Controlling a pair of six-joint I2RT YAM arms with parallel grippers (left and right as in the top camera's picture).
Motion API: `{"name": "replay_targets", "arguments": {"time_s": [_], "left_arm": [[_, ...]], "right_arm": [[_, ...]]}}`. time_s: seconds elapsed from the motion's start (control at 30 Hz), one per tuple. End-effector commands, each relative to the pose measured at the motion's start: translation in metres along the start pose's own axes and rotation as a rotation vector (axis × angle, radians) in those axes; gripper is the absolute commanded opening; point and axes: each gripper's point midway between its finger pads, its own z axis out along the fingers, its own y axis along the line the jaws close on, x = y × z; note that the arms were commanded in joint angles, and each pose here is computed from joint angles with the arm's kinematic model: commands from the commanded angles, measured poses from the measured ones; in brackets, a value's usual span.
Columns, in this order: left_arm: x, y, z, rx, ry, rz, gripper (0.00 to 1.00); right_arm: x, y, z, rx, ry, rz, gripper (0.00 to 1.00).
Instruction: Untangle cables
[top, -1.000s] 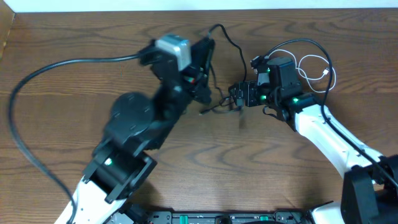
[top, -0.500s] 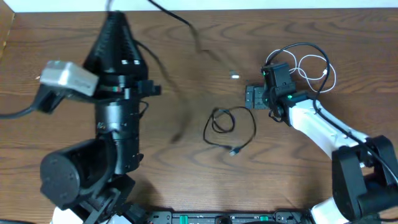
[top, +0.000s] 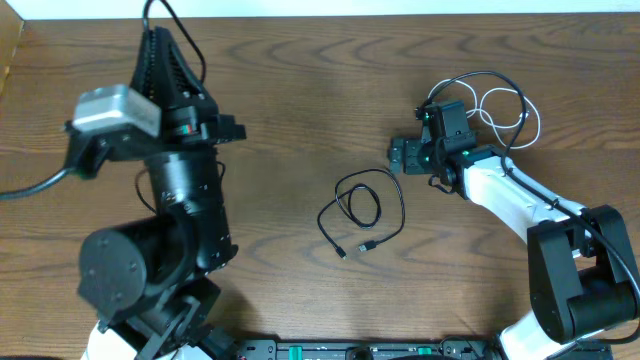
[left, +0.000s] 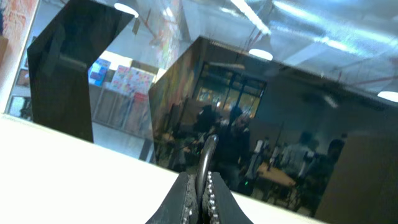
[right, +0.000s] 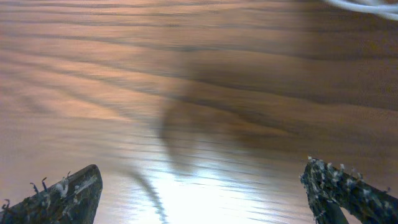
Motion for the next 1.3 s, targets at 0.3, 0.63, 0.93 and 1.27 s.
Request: {"name": "replay_targets", "arguments": {"time_s": [0.3, 0.63, 0.93, 1.27], "left_arm": [[0.073, -0.018, 0.022, 0.000, 0.153, 0.162, 0.08], [0.144, -0.028, 0.038, -0.007, 0.276, 0.277, 0.07], [0.179, -0.014, 0.079, -0.020, 0.248, 0.229, 0.08], [0.277, -0.059, 0.078, 0.161, 0.470, -0.144, 0.08]], "right_arm": [[-0.011, 0.041, -0.038, -0.428, 0.026, -0.010, 0.99], [-0.014, -0.007, -0.041, -0.362, 0.036, 0.105, 0.99], [-0.014, -0.003, -0.041, -0.375, 0.038, 0.101, 0.99], [-0.018, -0.022, -0.043, -0.349, 0.022, 0.138, 0.89]]}}
